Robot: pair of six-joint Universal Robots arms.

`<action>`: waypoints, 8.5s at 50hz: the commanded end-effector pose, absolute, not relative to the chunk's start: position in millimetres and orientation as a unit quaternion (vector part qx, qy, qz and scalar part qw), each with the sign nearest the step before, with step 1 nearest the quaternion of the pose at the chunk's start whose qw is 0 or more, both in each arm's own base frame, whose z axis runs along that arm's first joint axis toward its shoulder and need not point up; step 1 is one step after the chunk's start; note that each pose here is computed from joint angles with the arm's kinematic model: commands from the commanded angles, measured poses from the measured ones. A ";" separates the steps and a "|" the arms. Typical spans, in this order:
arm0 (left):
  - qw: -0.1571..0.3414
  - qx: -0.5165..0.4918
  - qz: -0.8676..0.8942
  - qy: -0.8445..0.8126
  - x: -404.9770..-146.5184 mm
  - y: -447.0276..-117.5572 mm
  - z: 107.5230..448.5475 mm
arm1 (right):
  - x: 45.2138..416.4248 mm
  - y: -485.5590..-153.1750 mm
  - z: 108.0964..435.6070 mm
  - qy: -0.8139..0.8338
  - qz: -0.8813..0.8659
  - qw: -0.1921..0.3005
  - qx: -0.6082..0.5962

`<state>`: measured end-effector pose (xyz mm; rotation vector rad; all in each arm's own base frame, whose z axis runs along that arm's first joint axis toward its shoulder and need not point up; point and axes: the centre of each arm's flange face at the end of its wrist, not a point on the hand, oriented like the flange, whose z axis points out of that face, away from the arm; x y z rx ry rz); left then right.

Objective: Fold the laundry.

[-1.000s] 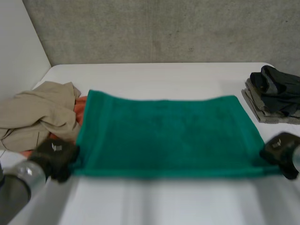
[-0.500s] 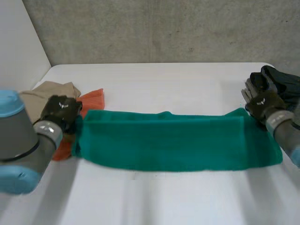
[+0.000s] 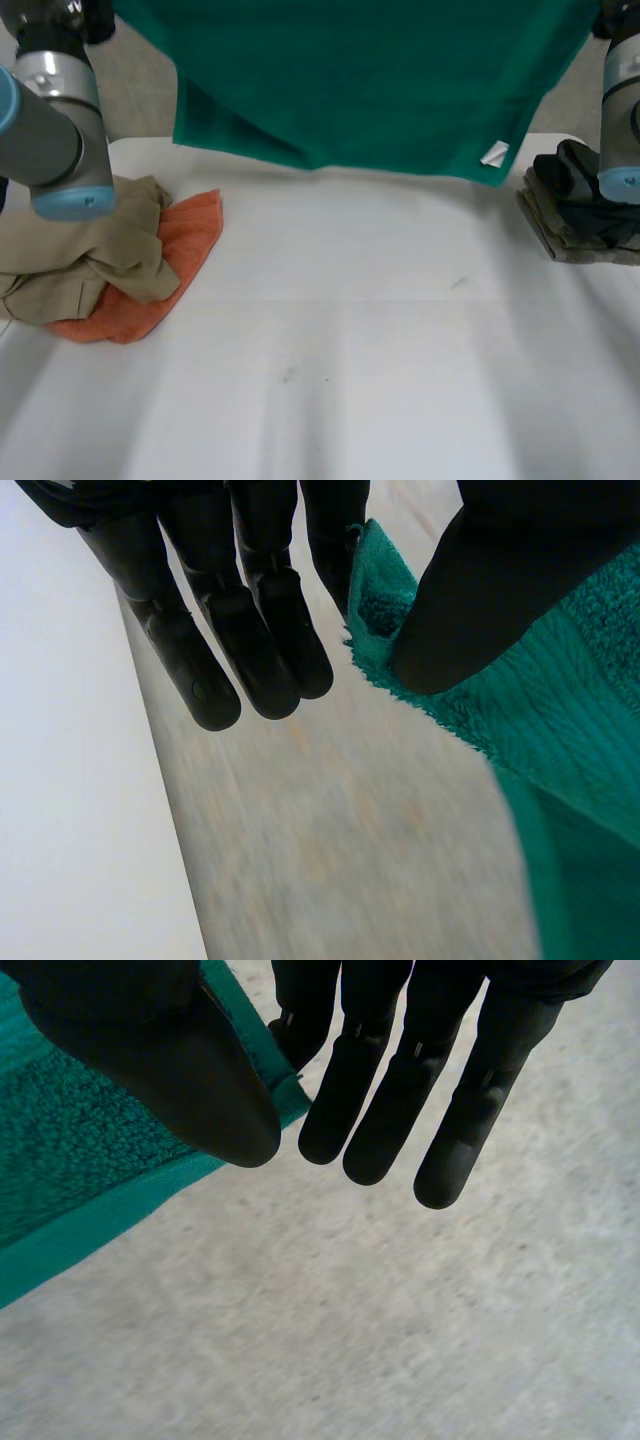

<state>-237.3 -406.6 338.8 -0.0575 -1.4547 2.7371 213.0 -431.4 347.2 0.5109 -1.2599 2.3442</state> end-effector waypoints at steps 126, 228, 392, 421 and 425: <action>-0.016 -0.261 0.711 -0.653 -261.8 -306.4 216.7 | 137.3 -381.0 134.7 -0.760 0.565 0.166 0.274; 0.111 -0.234 0.713 -0.651 -341.8 -271.5 242.2 | 328.8 -264.9 216.7 -0.652 0.662 -0.187 0.320; 0.385 -0.373 0.597 -0.597 -354.7 -232.6 308.8 | 52.9 -459.4 226.9 -0.649 0.698 0.231 0.193; 0.157 -0.102 0.812 -0.553 -227.1 -301.5 430.9 | 219.9 -350.0 364.9 -0.444 0.841 0.044 0.306; 0.033 -0.139 0.783 -0.605 -200.3 -322.9 395.5 | 259.9 -315.3 320.1 -0.484 0.799 -0.029 0.356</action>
